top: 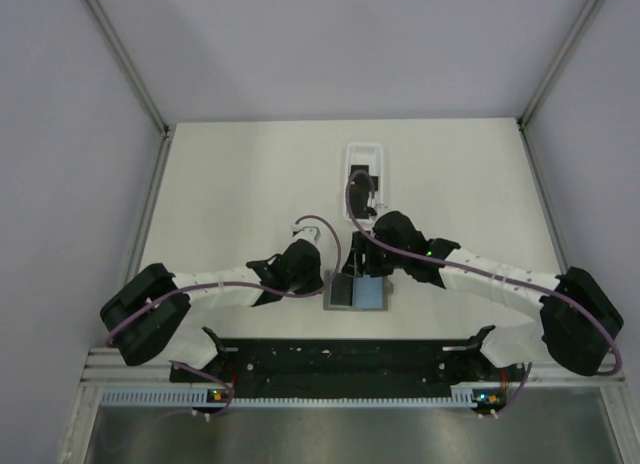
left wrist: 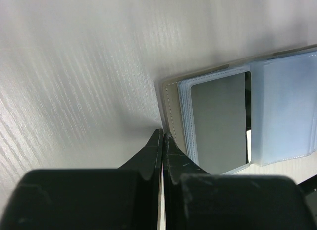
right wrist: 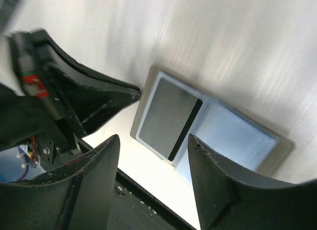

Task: Put the credit cards into the card holder
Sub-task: Close the card holder at the center of the board.

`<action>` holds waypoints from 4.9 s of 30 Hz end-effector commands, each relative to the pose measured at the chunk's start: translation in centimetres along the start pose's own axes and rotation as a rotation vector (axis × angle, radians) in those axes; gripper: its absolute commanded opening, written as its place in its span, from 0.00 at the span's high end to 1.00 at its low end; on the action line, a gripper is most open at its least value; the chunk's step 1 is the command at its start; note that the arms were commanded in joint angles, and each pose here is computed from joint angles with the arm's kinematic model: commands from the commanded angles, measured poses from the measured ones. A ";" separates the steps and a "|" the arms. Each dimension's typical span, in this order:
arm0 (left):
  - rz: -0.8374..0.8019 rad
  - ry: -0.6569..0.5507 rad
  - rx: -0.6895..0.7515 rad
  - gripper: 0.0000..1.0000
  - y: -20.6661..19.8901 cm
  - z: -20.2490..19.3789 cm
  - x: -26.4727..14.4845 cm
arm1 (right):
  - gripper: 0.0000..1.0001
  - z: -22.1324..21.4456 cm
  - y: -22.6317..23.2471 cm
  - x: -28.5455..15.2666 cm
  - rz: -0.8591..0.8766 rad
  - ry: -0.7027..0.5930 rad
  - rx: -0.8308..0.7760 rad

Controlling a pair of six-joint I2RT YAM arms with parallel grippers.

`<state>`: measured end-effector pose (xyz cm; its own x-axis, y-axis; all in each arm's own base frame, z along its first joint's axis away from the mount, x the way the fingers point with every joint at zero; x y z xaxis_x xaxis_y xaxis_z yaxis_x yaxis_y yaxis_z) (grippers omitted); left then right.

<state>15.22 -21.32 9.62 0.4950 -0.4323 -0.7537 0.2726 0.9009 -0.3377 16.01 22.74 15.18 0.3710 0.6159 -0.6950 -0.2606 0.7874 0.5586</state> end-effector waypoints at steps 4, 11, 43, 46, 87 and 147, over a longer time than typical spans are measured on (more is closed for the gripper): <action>0.017 0.057 0.005 1.00 0.6 -1.2 0.1 | 0.34 1.7 -0.7 -3.7 -0.280 -0.123 -0.058; 0.016 0.059 0.010 1.00 0.5 -1.2 0.1 | 0.29 0.3 -2.5 -3.1 -0.531 -0.012 -0.054; 0.006 0.063 0.000 1.00 0.5 -1.4 0.2 | 1.00 1.2 3.3 -4.8 -0.053 -0.130 -0.061; 0.000 0.067 -0.005 1.00 0.6 -1.5 0.3 | 1.00 0.9 5.1 -3.8 0.202 -0.118 -0.029; 0.133 -0.238 -0.320 1.00 4.7 -2.6 -7.3 | 0.69 -5.9 3.7 8.1 0.441 0.137 0.017; -0.125 -0.138 -0.074 1.00 -0.7 -1.9 -3.0 | 0.90 -6.2 0.0 3.9 0.074 0.027 -0.015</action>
<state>11.19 -19.65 10.84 0.5296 -0.5175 -0.6721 0.2901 0.8551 -0.4298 12.35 25.35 9.59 0.3502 0.6788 -0.6454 -0.2883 0.7338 0.6152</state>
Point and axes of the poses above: each gripper's point midway between its finger pads, its own x axis out along the fingers, its own y axis along the line the jaws close on, z = x × y, the point moved 10 cm from there along -x, back along the fingers, and after that the axes turned 3 degrees about x, right-handed, at the moved point
